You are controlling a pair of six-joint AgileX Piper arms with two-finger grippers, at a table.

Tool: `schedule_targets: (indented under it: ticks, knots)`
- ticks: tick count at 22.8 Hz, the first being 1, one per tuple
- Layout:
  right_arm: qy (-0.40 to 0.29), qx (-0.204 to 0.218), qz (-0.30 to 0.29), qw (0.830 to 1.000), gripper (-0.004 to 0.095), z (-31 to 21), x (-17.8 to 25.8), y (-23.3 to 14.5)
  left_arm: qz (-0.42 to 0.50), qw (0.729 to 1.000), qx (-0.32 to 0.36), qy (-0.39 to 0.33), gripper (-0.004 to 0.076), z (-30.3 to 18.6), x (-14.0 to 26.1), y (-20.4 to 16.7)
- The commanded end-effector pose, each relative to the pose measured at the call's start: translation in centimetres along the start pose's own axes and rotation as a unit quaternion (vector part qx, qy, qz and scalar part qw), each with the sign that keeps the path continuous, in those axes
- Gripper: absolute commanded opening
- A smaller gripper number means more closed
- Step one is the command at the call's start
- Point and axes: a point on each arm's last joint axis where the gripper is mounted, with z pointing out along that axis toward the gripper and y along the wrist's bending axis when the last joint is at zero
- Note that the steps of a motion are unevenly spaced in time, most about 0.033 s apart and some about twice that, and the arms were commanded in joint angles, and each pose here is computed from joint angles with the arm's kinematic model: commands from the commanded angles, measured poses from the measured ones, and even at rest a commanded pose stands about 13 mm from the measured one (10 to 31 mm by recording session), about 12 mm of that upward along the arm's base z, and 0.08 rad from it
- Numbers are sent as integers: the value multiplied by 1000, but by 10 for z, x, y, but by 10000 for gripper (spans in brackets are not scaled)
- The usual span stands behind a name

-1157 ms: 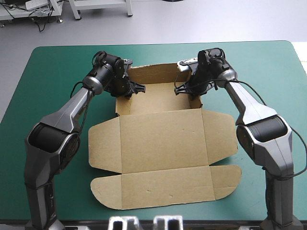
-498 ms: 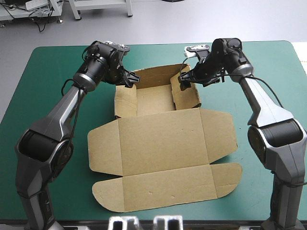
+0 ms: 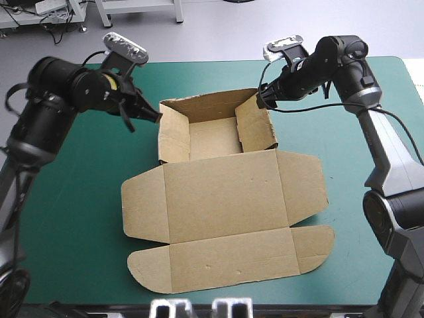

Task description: Fold the box

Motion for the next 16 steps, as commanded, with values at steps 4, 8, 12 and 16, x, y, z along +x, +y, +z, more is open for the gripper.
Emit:
schedule_targets:
  ticks: [4,8,12,16]
  knots:
    - [-21,12,-11,1000,804,-17,-4,-1,18,999,-7,35,-8,-45,72,-7]
    - [-7,10,-6,1000,804,2,-4,-6,-9,997,-3,70,-9,-42,114,-15]
    - [34,2,7,999,804,46,0,-15,-44,998,-12,41,-10,-38,152,-21]
    - [61,-36,37,997,707,86,5,-17,-56,998,-13,31,-10,-50,165,-22]
